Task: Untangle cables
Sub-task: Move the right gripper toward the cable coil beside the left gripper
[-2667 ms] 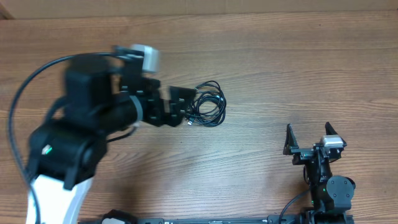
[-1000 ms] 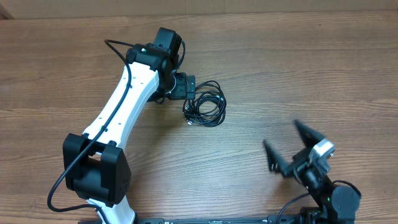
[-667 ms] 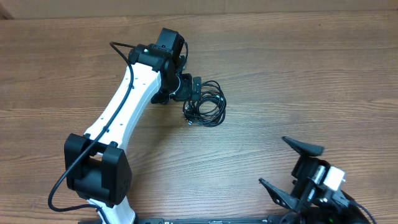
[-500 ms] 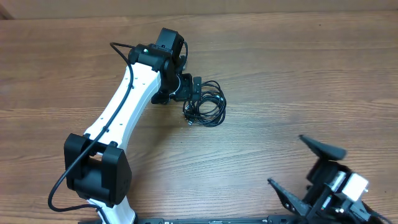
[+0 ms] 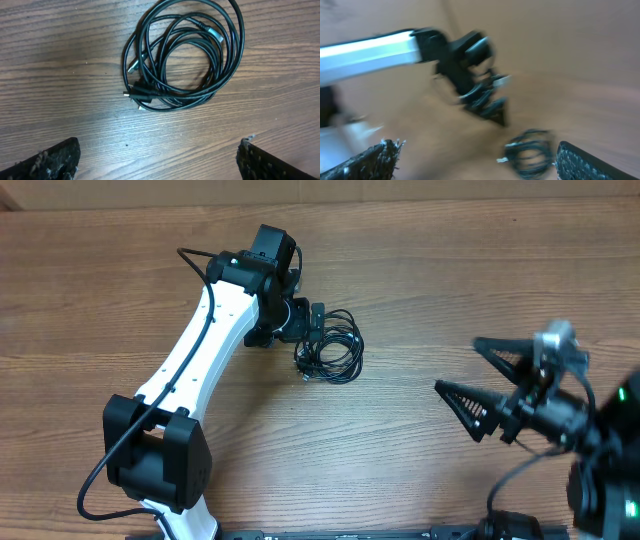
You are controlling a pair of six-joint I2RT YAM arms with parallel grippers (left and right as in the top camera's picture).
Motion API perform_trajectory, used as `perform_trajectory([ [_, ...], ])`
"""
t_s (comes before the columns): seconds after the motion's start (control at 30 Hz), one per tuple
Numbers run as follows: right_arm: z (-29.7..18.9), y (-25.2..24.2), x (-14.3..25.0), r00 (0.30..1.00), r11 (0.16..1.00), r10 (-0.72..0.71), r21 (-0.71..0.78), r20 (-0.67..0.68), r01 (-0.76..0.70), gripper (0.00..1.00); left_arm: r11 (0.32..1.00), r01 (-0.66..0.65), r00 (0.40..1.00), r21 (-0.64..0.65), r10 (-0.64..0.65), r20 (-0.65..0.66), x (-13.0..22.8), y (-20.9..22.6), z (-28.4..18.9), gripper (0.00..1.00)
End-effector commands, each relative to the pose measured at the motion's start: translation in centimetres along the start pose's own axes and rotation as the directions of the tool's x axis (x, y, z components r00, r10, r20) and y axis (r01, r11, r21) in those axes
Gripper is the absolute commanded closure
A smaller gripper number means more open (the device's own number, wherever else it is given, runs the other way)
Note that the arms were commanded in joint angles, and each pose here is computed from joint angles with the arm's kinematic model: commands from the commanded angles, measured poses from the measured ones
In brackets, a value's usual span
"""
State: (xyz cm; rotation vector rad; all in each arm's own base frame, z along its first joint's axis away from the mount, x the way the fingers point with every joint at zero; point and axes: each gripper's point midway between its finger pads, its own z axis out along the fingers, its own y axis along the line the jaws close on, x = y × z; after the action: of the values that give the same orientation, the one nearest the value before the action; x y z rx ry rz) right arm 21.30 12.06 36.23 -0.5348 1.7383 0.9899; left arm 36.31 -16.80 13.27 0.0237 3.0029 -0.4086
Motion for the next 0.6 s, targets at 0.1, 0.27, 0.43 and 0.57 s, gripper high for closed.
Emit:
perform_trajectory([
  [0.1,1.6,0.0,-0.9,0.976,0.952,0.203,-0.220,-0.073,-0.214,0.00,0.997,0.007,1.000,0.079,-0.006,-0.011,0.1,-1.7,-0.5,0.01],
  [0.27,4.1,-6.6,0.6,0.933,0.921,0.360,0.172,-0.027,-0.350,0.00,0.995,0.041,0.999,0.092,-0.039,-0.019,0.2,-1.8,-0.6,0.00],
  [0.43,5.4,-8.5,3.1,0.892,0.820,0.448,0.425,-0.060,-0.383,0.00,0.994,0.089,0.996,0.061,-0.090,0.002,-0.7,-0.2,-0.6,0.00],
  [0.57,7.7,-8.8,6.8,0.774,0.732,0.583,0.574,-0.248,-0.368,0.00,0.989,0.146,0.989,0.000,-0.146,0.037,-1.6,2.2,-0.8,0.00],
])
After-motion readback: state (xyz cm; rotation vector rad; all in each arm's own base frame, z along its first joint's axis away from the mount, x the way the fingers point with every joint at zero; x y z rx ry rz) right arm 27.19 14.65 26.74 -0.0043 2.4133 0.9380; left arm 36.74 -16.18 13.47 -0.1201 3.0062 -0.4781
